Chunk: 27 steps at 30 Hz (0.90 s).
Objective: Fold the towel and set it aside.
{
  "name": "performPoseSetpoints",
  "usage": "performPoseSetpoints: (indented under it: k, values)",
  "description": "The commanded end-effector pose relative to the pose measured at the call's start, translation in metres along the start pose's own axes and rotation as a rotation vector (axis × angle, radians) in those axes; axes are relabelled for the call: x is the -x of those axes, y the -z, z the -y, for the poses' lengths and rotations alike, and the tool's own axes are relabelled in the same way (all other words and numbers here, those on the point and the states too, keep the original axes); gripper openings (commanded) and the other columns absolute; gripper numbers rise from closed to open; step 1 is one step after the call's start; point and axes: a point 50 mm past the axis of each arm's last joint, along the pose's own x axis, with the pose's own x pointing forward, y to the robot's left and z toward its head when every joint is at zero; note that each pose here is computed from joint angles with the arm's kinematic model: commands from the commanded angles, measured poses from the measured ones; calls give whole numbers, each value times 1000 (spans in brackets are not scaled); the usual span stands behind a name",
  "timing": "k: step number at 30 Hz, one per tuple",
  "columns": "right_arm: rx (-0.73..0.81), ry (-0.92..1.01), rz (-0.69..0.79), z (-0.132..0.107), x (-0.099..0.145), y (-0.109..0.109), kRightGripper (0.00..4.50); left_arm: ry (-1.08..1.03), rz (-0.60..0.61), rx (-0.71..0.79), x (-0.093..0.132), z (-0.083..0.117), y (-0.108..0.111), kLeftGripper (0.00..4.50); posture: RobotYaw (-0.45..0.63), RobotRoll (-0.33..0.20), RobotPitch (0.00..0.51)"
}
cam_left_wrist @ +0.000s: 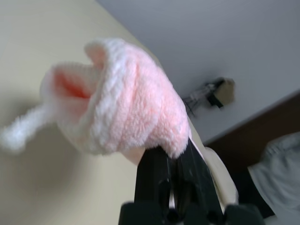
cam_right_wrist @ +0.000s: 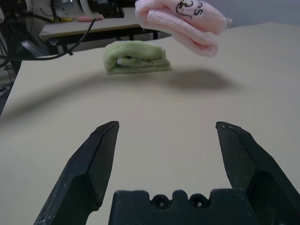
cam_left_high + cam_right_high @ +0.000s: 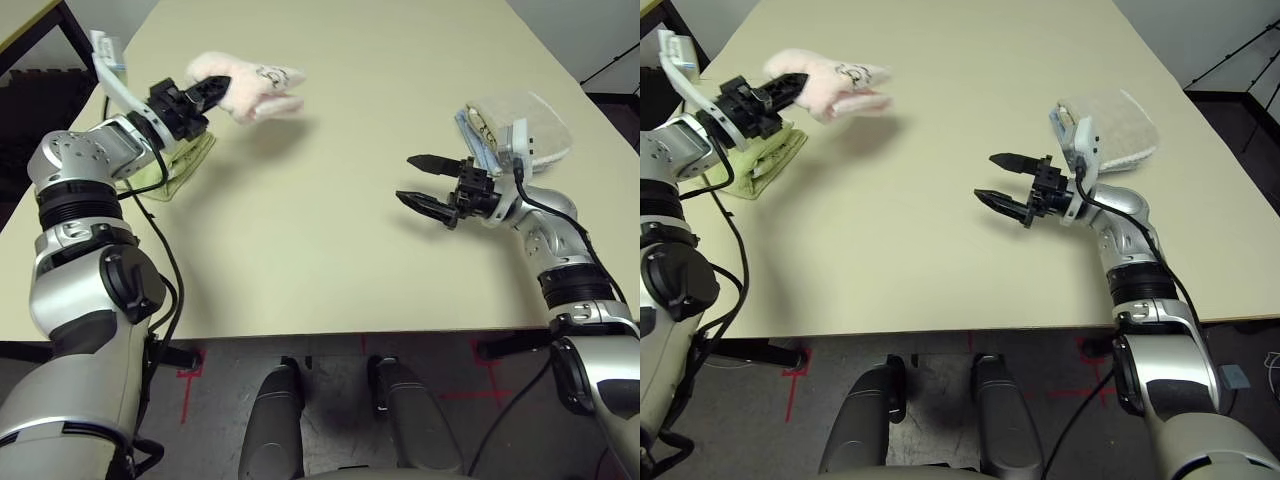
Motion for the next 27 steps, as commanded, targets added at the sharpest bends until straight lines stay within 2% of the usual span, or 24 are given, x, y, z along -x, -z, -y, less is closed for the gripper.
performPoseSetpoints:
  k: [1,7,10,17,27]
  values:
    - [-4,3,25,0,-2,-4,4500,-44,87,-48,3,-2,-17,48,36,0,188]
    - [-8,-10,32,-4,-5,-5,4500,-142,233,-137,14,-12,-38,48,23,0,190]
    - [-11,-9,30,-6,-3,-5,4500,-194,266,-186,21,-17,-44,48,16,0,188]
    - [-14,-1,22,-8,2,-4,4500,-317,276,-240,41,-35,-47,48,12,0,185]
    - [-18,-4,10,-8,4,-1,4500,-273,258,-154,42,-35,-44,48,20,0,185]
